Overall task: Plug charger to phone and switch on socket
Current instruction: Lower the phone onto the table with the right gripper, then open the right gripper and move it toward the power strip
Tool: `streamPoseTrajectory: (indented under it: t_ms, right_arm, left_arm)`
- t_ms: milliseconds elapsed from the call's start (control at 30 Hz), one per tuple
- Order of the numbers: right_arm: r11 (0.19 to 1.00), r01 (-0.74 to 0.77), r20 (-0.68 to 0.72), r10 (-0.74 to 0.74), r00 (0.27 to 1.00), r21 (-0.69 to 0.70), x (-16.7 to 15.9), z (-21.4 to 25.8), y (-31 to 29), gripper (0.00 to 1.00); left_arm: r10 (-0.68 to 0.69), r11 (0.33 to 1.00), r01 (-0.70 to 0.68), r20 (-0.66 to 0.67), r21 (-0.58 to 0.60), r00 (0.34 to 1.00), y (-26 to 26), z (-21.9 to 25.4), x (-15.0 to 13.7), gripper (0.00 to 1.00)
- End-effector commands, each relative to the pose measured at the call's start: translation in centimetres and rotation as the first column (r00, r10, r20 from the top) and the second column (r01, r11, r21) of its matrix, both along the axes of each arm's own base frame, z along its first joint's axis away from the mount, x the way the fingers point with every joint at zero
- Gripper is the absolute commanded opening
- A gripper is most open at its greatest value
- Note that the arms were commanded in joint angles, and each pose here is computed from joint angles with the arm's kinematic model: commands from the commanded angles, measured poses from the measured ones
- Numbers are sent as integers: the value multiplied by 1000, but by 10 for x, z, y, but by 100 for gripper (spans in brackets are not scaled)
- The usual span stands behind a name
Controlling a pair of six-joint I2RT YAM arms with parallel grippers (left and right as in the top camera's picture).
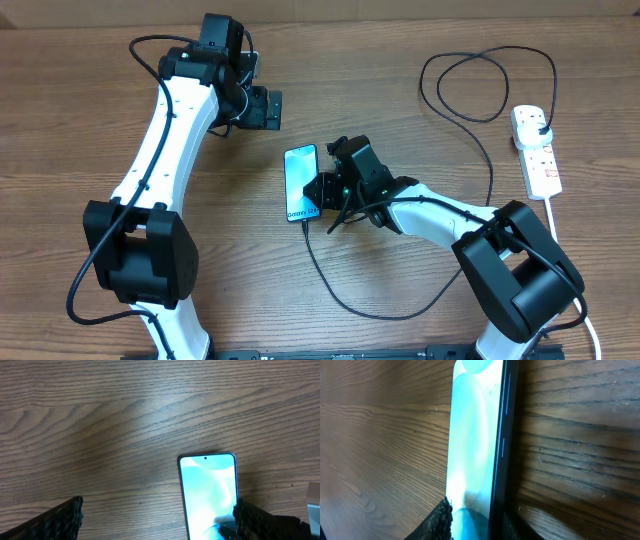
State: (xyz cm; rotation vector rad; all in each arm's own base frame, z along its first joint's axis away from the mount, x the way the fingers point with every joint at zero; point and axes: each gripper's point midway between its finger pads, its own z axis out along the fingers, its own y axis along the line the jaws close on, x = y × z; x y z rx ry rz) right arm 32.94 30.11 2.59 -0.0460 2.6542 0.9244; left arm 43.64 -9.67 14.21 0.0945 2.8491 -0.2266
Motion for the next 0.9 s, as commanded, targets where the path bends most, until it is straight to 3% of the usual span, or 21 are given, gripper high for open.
streamPoseTrajectory:
  t_ms: [0,867]
  right_arm:
    - [1000,-1,20,1,1000,9,6,5,1,33]
    - [1000,14,4,-14,1000,-2,8,2,-6,38]
  left_arm:
    - [23,1000,-23,6,10,1000,6,1,1,100]
    - [22,1000,-22,7,10,1000,6,1,2,100]
